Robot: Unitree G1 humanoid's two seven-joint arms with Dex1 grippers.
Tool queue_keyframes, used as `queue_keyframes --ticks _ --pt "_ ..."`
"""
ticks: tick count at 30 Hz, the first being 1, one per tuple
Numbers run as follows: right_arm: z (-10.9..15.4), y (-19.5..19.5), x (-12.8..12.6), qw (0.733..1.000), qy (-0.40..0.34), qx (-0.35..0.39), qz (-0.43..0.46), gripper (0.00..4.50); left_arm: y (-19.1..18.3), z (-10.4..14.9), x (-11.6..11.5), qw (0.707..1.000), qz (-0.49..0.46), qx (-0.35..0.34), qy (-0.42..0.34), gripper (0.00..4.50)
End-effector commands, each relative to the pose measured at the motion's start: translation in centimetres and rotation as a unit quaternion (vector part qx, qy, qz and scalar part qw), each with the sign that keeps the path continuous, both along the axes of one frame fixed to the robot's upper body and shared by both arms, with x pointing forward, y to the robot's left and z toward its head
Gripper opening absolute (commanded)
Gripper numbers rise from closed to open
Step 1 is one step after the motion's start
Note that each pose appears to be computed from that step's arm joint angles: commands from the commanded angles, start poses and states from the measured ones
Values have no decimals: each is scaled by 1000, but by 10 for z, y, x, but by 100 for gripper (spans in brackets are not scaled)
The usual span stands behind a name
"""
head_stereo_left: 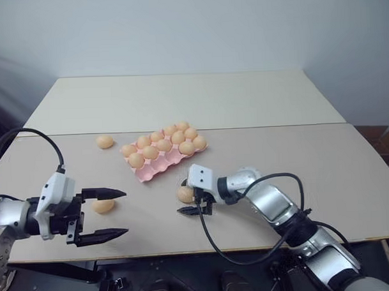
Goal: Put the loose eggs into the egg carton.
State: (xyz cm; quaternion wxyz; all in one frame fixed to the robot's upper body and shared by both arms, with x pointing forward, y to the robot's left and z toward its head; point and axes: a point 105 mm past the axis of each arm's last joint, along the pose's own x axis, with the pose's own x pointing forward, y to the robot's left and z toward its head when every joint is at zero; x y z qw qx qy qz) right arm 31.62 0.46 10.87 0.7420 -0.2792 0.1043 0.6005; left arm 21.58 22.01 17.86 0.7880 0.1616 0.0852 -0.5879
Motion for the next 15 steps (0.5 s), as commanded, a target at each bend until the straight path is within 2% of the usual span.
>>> queue_keyframes --ticks 1,7,11,15 --pt "12 3 6 1000 -18 10 -5 395 -4 7 -2 1000 -15 9 -20 450" --pt "26 4 7 999 -21 41 -7 194 -2 9 0 1000 -1 -4 -28 450" --pt "57 9 14 994 -35 106 -14 173 2 31 14 993 55 -78 -64 450" --pt "79 19 36 984 -83 144 -54 173 5 46 23 983 100 -126 -94 450"
